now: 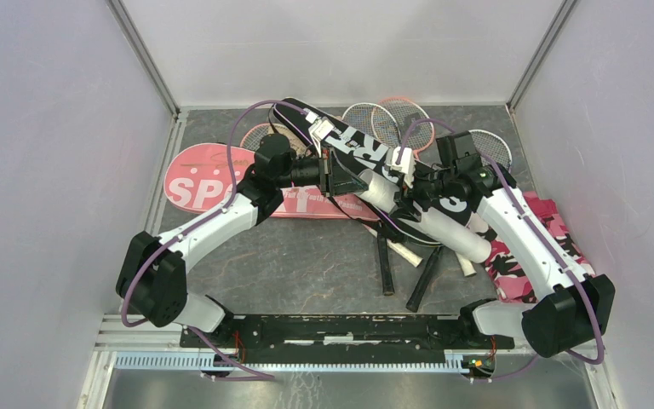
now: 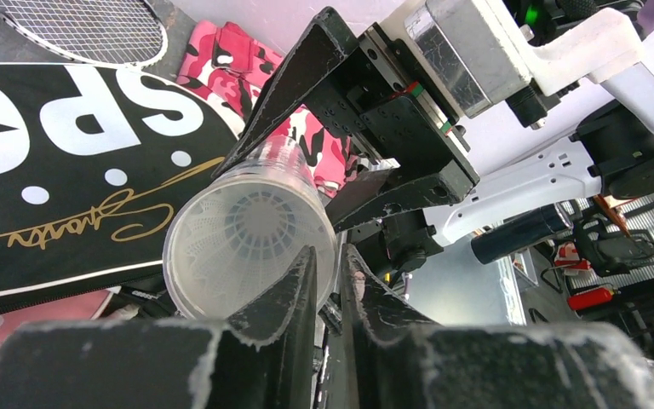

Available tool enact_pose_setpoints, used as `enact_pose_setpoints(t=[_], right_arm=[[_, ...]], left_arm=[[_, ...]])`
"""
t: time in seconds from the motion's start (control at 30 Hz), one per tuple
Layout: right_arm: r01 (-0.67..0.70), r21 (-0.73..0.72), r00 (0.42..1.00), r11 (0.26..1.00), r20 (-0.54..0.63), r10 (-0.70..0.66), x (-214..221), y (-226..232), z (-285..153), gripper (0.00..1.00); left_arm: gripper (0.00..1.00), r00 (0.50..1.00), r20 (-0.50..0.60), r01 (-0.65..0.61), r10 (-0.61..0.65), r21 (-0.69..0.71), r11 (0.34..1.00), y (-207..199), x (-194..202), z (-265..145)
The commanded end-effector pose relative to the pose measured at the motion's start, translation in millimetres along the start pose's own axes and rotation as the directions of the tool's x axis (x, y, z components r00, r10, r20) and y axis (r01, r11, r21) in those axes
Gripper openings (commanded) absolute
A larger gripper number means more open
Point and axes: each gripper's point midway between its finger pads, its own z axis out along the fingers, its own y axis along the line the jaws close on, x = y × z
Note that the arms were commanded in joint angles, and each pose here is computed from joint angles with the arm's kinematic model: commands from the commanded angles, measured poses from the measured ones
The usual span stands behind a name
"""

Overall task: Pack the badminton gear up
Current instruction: Close the lid on the shuttle tube.

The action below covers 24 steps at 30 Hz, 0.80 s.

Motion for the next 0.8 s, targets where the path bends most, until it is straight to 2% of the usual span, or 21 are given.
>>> enact_pose_setpoints(t=[0.0,0.27,0.77], right_arm=[[0.072,0.029,0.993,0.997,0.094,-0.075,-29.9,-5.0,-9.0,0.00],[0.078,0.041,0.992,0.996,0.098,-0.082,-32.5,-6.2,-12.8,0.00],[0.087,0.022,0.987,0.996,0.130,-0.089,-41.4,-3.4,-14.6,0.01]], left_arm=[[0.25,1.000,-0.020,0.025,-0.024,0.025,0.999,-2.4,8.8,0.0],[0.35,0.999,-0.029,0.027,-0.027,0.019,0.999,0.7,14.2,-0.8],[0.37,0.997,-0.061,0.054,-0.054,0.003,0.999,12.0,26.5,1.3]])
